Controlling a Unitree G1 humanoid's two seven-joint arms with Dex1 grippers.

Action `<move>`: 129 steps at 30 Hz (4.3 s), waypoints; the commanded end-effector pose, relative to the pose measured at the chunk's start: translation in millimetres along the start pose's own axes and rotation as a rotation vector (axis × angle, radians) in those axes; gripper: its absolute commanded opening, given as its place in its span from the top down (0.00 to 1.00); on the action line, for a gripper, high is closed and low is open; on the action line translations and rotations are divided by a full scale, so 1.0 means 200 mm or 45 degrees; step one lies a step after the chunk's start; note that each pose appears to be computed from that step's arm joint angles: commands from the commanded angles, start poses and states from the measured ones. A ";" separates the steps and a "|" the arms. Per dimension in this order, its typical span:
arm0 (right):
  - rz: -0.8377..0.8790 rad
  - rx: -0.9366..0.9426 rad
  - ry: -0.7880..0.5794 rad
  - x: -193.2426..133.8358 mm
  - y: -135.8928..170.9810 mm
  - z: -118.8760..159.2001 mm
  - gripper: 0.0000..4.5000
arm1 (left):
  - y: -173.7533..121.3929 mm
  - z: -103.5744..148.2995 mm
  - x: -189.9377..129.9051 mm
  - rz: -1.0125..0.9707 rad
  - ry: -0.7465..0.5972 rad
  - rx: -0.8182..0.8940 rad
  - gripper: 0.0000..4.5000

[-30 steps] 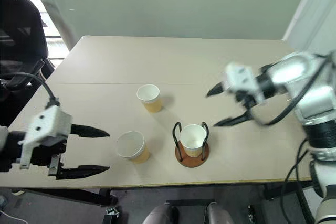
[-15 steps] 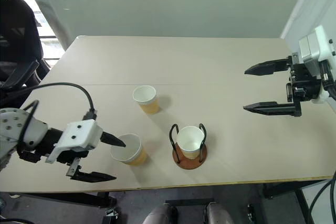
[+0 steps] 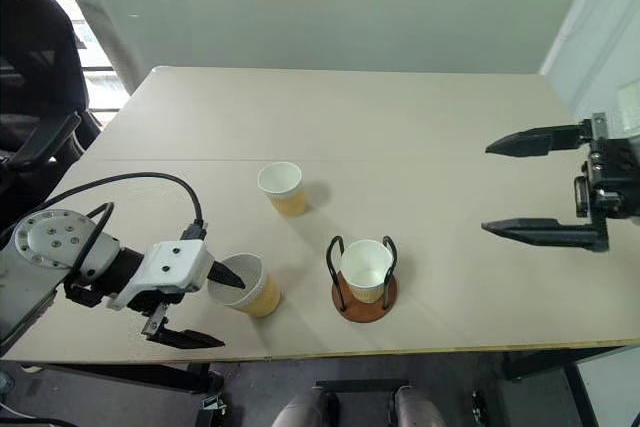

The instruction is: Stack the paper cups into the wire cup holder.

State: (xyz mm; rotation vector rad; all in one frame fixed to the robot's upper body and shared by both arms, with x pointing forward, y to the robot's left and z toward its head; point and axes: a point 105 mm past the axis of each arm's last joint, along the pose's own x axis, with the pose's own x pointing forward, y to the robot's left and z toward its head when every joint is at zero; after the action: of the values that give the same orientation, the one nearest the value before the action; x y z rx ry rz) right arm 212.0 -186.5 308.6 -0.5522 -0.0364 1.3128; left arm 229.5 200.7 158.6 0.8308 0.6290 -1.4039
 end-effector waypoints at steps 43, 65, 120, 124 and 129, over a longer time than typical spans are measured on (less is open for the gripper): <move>-0.180 -0.141 0.093 -0.05 0.14 0.19 0.00 | 0.27 1.00 -0.07 -0.430 -0.383 1.076 0.99; -0.213 -0.152 0.114 -0.04 0.13 0.18 0.00 | 0.28 0.98 0.07 -0.542 -0.335 1.087 0.99; -0.194 -0.181 0.135 -0.02 0.09 0.14 0.00 | 0.87 0.26 0.13 0.241 -0.089 0.340 0.47; -0.205 -0.179 0.140 -0.02 0.09 0.15 0.00 | 0.91 0.27 0.16 0.320 -0.064 0.388 0.81; -0.211 -0.175 0.141 -0.02 0.09 0.14 0.00 | 0.93 0.30 0.14 0.358 -0.071 0.419 0.99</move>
State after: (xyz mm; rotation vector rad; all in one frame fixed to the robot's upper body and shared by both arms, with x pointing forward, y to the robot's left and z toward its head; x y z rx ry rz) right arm 189.2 -176.3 318.0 -0.6869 -0.0413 1.1516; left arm 407.0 132.9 175.1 1.0660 0.2894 -1.3080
